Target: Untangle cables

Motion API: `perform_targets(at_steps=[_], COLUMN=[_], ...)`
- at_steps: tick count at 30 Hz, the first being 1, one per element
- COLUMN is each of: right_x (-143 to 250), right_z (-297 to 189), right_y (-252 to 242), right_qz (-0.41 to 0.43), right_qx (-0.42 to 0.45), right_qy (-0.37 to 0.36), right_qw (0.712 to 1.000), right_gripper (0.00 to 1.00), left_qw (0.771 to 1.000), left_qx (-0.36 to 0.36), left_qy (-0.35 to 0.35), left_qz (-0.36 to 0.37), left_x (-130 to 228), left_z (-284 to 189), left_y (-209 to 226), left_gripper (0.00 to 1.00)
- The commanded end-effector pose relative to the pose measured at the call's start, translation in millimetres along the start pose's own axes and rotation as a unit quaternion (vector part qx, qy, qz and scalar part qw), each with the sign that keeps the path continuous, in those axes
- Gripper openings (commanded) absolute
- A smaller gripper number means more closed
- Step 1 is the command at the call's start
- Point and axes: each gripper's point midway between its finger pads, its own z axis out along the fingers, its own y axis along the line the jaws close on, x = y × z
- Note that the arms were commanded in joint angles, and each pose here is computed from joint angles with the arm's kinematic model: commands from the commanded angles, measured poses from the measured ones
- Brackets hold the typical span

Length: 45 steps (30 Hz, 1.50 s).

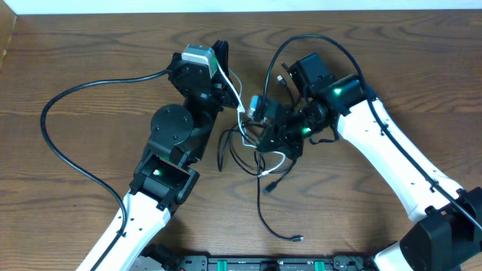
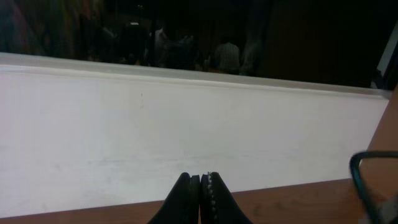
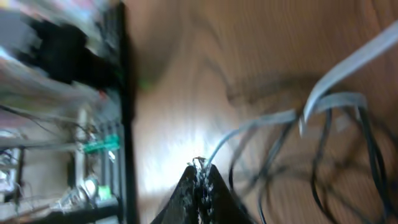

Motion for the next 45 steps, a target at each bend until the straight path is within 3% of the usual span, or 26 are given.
perform_targets(at_steps=[1, 14, 28, 38, 45], right_x=[-32.2, -44.6, -33.8, -19.9, -16.1], right_z=[-7.5, 1.8, 68.1, 108.3, 107.7], right_y=[30.7, 10.1, -1.1, -48.7, -53.8], right_qz=[-0.027, -0.047, -0.033, 0.118, 0.131], right_qx=[-0.079, -0.03, -0.06, -0.009, 0.006], right_qy=[-0.077, -0.081, -0.033, -0.004, 0.003], right_qw=[0.994, 0.995, 0.997, 0.993, 0.991], right_gripper=[0.01, 0.01, 0.01, 0.01, 0.01], left_qw=[1.0, 1.0, 1.0, 1.0, 1.0], left_qx=[-0.004, -0.004, -0.004, -0.004, -0.004], left_qy=[-0.002, -0.002, -0.002, -0.001, -0.001], left_qz=[-0.003, -0.003, -0.003, -0.002, -0.002], left_x=[-0.7, -0.7, -0.7, -0.5, -0.4], left_z=[1.6, 1.6, 1.6, 1.6, 1.6], left_y=[2.1, 2.1, 2.1, 2.2, 2.1], left_gripper=[0.07, 0.07, 0.07, 0.07, 0.07])
